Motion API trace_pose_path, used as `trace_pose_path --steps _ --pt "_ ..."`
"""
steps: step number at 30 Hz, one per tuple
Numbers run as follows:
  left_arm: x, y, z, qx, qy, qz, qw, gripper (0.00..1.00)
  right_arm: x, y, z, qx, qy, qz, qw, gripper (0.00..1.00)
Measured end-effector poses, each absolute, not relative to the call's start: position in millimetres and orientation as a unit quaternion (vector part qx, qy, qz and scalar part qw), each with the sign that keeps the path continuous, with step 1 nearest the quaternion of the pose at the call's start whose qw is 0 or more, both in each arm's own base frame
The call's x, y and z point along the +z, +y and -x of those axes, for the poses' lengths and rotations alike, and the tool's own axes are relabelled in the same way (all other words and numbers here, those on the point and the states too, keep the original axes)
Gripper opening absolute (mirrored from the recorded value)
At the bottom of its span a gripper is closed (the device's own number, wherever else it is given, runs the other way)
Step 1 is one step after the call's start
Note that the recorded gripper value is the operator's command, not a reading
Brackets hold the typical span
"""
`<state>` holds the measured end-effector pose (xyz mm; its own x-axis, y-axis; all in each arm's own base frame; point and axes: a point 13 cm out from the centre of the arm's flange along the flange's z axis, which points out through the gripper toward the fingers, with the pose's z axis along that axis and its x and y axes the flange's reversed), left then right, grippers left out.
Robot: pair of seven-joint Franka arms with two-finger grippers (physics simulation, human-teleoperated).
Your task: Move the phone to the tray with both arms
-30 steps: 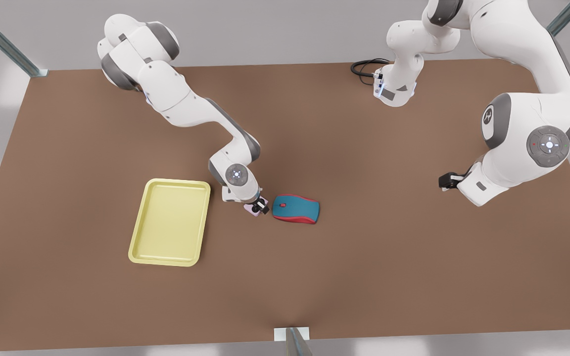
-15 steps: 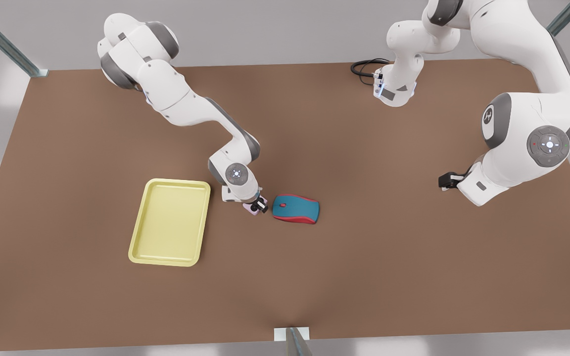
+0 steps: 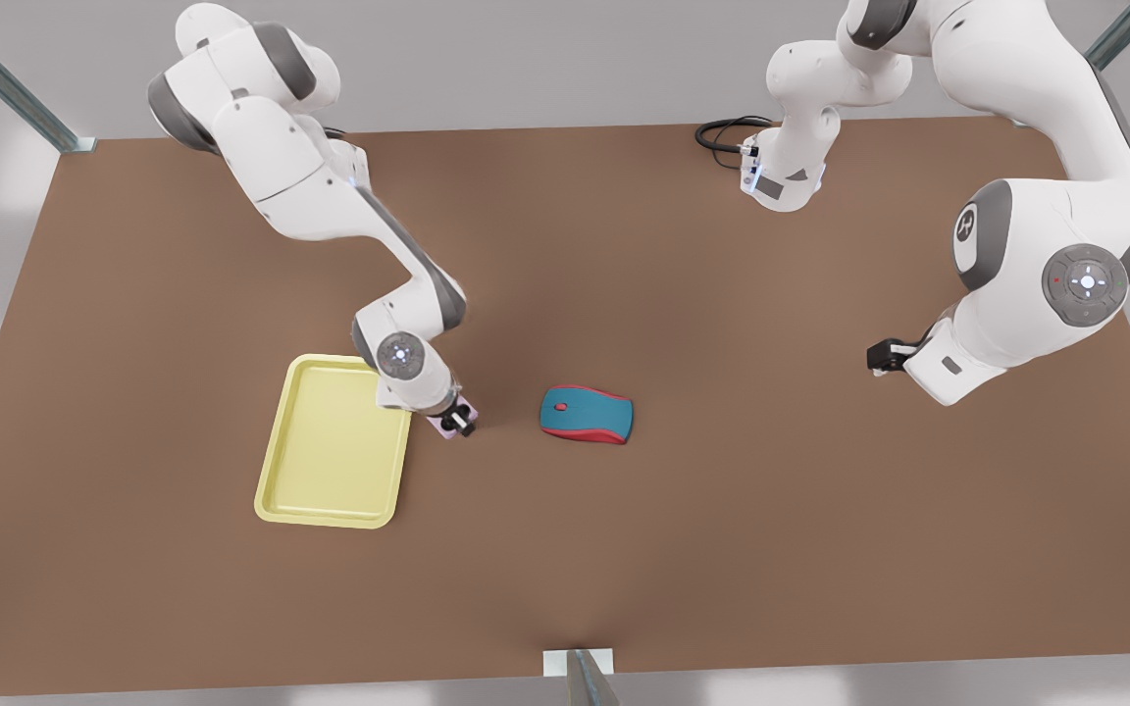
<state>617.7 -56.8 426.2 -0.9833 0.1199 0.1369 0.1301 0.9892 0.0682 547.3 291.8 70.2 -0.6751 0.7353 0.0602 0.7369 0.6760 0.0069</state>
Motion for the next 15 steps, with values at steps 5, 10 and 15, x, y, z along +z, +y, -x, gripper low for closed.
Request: trace_pose_path --steps 5,10,15 --pt "427.1 -56.9 -617.5 -0.039 -0.995 0.061 0.066 1.0 95.8 199.0 -558.2 0.001 -0.907 0.42 0.027 0.82" --pt "425.8 -56.9 -617.4 -0.039 -0.995 0.059 0.067 1.0 78.2 126.4 -546.0 0.025 -0.907 0.417 0.06 0.83" --pt "425.6 -56.8 -617.4 -0.039 -0.995 0.058 0.067 1.0 65.9 100.0 -539.5 0.03 -0.919 0.386 0.08 1.0"
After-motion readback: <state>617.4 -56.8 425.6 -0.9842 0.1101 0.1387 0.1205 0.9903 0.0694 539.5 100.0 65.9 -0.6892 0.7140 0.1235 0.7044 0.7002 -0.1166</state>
